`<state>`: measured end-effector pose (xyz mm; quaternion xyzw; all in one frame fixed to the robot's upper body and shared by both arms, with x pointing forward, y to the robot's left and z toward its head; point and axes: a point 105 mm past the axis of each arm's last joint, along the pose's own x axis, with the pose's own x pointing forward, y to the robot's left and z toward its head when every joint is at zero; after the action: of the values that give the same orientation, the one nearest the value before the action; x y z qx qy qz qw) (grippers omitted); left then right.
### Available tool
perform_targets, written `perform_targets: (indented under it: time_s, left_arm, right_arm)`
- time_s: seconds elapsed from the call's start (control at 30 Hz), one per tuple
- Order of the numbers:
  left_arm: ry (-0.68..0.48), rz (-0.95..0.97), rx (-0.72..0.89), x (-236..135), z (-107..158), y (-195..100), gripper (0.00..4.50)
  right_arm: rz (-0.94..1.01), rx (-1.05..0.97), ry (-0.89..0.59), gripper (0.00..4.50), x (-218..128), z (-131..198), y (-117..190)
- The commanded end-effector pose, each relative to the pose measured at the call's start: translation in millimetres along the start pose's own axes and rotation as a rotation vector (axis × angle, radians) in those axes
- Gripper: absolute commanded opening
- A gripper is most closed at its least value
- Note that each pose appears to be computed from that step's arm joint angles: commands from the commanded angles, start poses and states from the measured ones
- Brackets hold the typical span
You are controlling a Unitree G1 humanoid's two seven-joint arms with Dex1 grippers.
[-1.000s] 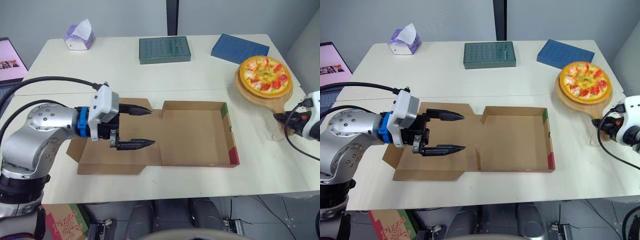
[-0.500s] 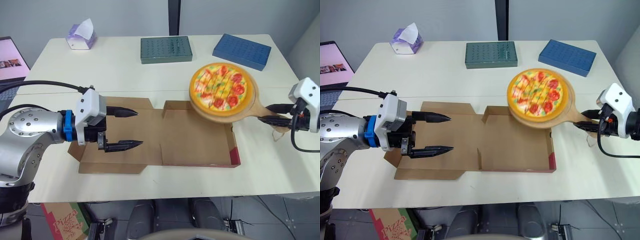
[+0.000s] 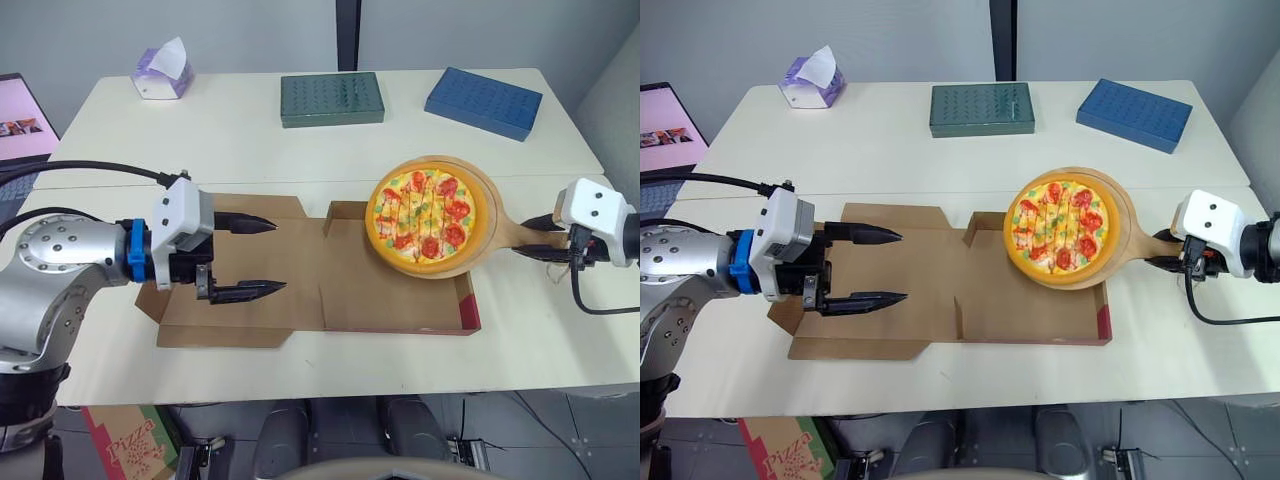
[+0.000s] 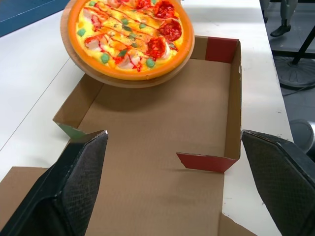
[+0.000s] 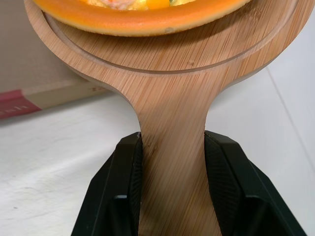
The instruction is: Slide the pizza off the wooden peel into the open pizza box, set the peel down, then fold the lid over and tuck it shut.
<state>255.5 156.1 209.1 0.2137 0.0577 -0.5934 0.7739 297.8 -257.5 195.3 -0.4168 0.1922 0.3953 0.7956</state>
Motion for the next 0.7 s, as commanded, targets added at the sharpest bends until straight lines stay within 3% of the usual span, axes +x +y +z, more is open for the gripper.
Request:
perform_targets:
  time_s: [0.03, 0.7]
  left_arm:
    - [-0.008, -0.012, 0.042, 1, 6, -1, 4.5]
    - [-0.035, -0.037, 0.04, 13, 5, -3, 4.5]
  right_arm:
    - [-0.09, -0.097, -0.047, 1.53, -13, 21, -18]
    - [-0.22, -0.178, -0.011, 1.53, -19, 23, -42]
